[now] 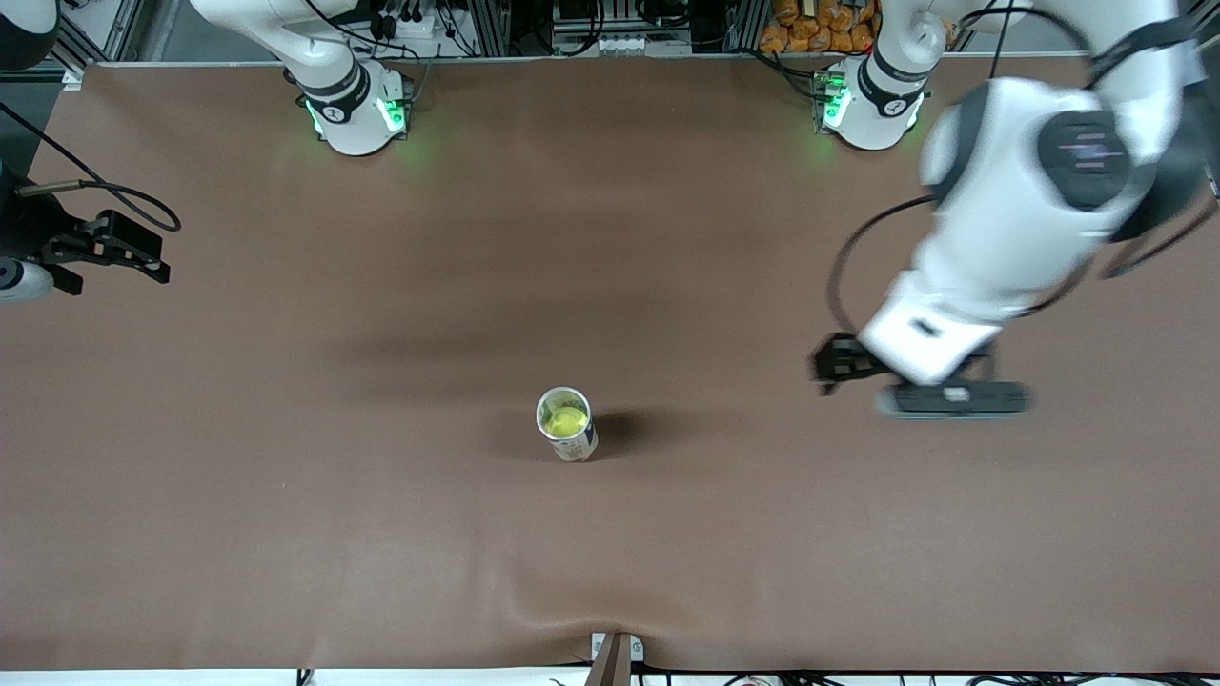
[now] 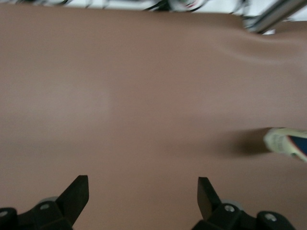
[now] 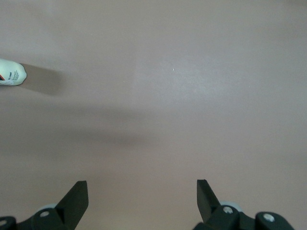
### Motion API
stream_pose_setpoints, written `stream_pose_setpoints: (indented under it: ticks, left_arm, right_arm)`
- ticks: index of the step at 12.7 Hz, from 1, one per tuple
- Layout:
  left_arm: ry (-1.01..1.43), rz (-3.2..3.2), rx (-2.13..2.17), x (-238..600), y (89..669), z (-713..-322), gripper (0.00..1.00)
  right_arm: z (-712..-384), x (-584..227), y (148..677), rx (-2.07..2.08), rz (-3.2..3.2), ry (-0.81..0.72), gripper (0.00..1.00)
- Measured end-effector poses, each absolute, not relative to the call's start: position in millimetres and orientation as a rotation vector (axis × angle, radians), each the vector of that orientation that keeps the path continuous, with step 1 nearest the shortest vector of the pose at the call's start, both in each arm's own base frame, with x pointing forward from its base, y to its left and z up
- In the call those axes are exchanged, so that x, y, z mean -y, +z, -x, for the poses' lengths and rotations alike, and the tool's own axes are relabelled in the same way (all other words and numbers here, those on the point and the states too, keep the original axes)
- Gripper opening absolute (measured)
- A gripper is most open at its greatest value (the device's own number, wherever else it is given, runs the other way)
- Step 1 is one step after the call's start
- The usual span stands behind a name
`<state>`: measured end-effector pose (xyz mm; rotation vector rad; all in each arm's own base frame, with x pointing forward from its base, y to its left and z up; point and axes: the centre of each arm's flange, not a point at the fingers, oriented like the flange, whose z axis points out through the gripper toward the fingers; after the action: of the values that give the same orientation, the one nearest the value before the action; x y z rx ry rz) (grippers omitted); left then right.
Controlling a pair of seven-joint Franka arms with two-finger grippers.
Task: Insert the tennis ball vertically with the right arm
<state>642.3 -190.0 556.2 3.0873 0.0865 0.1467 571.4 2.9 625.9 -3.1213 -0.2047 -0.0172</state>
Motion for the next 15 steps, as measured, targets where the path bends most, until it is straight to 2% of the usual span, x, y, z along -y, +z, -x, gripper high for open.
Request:
stream_pose_setpoints:
  ticks: [3, 6, 15]
  left_arm:
    - [-0.041, -3.096, -0.146, 111.7, 579.4, -624.4, 1.0]
    - [-0.157, -3.076, -0.181, 83.6, 609.7, -590.3, 1.0]
    - [-0.179, -3.134, -0.22, 35.6, 651.2, -520.4, 1.0]
  right_arm:
    - [-570.8, -2.6, 625.0, 0.203, 3.121, -0.006, 1.0]
    - [-569.0, -3.9, 623.6, 0.198, 3.12, 0.02, 1.0]
    - [-568.7, -4.2, 623.6, 0.199, 3.12, 0.024, 1.0]
